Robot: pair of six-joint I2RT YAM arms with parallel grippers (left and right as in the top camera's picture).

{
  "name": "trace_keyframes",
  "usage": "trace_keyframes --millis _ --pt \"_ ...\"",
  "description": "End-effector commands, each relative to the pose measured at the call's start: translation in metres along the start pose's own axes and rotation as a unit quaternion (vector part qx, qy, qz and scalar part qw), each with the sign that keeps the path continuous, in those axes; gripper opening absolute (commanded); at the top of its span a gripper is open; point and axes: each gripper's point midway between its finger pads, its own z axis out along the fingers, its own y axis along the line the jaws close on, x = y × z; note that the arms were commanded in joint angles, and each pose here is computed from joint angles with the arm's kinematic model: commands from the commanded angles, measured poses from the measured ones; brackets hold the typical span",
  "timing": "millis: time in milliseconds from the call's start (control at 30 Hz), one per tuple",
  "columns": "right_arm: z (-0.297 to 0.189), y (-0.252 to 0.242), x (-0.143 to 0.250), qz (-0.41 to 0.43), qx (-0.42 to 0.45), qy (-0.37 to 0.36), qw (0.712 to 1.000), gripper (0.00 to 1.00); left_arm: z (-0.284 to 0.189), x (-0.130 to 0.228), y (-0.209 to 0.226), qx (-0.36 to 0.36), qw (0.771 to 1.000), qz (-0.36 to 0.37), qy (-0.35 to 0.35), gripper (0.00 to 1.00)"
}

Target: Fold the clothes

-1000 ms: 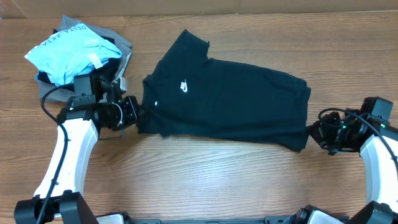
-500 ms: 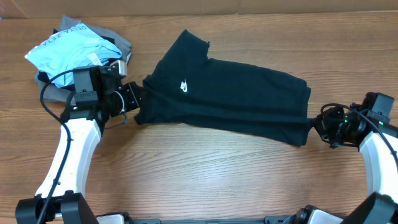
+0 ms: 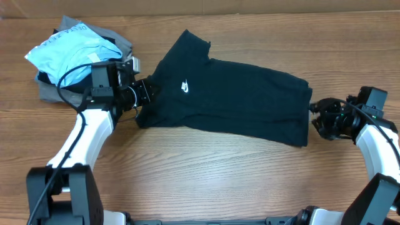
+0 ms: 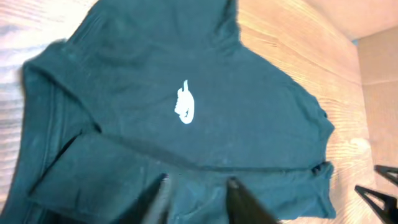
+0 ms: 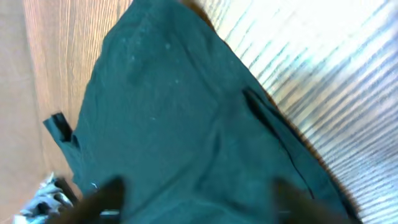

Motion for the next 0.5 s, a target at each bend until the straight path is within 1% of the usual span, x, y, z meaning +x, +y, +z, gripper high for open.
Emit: trace_keyframes --millis 0,33,100,167,267,300,367,400,467 --pt "-0.004 0.004 -0.003 -0.046 -0.003 -0.003 0.999 0.84 -0.004 0.0 0.009 -0.011 1.0 -0.021 0.007 0.44" --pt "-0.005 0.001 -0.001 -0.053 0.002 0.002 0.999 0.84 -0.005 0.005 0.013 -0.017 0.999 -0.026 0.018 0.46" --pt "-0.006 -0.014 0.003 -0.045 0.036 0.008 0.998 0.84 -0.008 0.021 0.022 -0.033 0.998 -0.022 0.048 0.47" --pt "-0.009 -0.038 0.01 -0.027 0.092 0.017 0.995 0.84 -0.012 0.037 0.033 -0.058 0.995 -0.011 0.078 0.48" --pt "-0.018 -0.072 0.025 -0.008 0.175 0.032 0.984 0.8 -0.021 0.06 0.056 -0.12 0.985 -0.001 0.122 0.49" --pt "-0.019 -0.08 0.029 -0.004 0.191 0.038 0.981 0.74 -0.024 0.064 0.061 -0.134 0.982 0.001 0.13 0.49" --pt "-0.013 -0.093 0.039 0.0 0.2 0.048 0.979 0.59 -0.026 0.07 0.063 -0.142 0.98 0.005 0.141 0.49" --pt "-0.009 -0.096 0.04 -0.001 0.196 0.046 0.98 0.56 -0.026 0.07 0.062 -0.138 0.98 0.004 0.142 0.49" --pt "0.004 -0.092 0.04 -0.021 0.16 0.042 0.986 0.54 -0.025 0.069 0.057 -0.124 0.982 0.003 0.141 0.49"
